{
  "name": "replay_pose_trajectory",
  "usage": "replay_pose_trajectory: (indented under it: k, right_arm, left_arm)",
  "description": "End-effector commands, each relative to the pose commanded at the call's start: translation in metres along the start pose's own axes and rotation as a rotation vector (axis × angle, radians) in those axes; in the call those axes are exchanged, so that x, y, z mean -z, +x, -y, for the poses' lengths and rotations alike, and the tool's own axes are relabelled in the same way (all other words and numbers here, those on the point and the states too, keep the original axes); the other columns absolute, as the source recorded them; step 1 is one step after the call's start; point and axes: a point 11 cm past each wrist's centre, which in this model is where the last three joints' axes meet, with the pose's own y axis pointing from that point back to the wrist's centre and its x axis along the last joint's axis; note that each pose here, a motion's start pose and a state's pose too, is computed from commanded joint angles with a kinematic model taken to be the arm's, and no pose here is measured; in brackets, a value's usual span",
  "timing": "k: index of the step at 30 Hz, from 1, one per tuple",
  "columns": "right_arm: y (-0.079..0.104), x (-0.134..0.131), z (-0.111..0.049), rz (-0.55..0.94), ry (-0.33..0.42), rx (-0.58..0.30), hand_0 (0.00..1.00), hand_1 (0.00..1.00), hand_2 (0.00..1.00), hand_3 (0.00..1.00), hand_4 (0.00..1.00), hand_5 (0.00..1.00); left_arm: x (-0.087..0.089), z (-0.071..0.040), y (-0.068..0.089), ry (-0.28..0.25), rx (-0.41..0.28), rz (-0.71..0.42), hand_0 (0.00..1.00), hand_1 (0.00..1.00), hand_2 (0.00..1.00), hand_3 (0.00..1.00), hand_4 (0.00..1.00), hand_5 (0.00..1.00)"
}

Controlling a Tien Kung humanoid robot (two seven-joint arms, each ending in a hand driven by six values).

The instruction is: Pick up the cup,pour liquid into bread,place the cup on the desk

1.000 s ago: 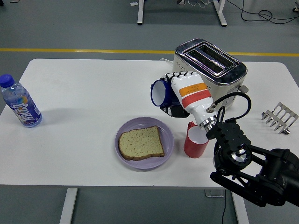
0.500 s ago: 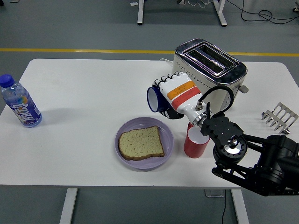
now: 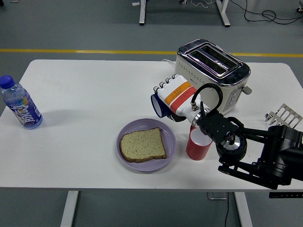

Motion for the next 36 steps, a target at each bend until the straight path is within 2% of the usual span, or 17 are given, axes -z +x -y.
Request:
replay_pose_trajectory:
  k: [8,22,29,36]
  right_arm:
    - [0.001,0.003,0.002,-0.087,0.038,0.034,0.264,0.249,0.407,0.451,0.77,0.084]
    - [0.005,0.012,0.001,-0.053,0.048,0.013,0.266,0.249,0.403,0.451,0.765,0.084]
    - [0.004,0.01,-0.006,0.043,0.013,-0.031,0.268,0.251,0.403,0.452,0.756,0.078]
    - [0.004,0.002,-0.017,0.323,-0.027,-0.072,0.269,0.252,0.405,0.455,0.753,0.075]
  left_arm:
    - [0.001,0.0,0.0,0.002,0.0,-0.001,0.679,0.683,0.698,0.542,0.251,0.998]
    - [0.005,0.0,0.0,0.012,-0.001,0.004,0.679,0.683,0.698,0.542,0.251,0.998]
    - [0.007,0.0,-0.001,0.017,-0.001,0.009,0.679,0.683,0.698,0.542,0.251,0.998]
    - [0.009,0.0,0.0,0.02,0.001,0.014,0.679,0.683,0.698,0.542,0.251,0.998]
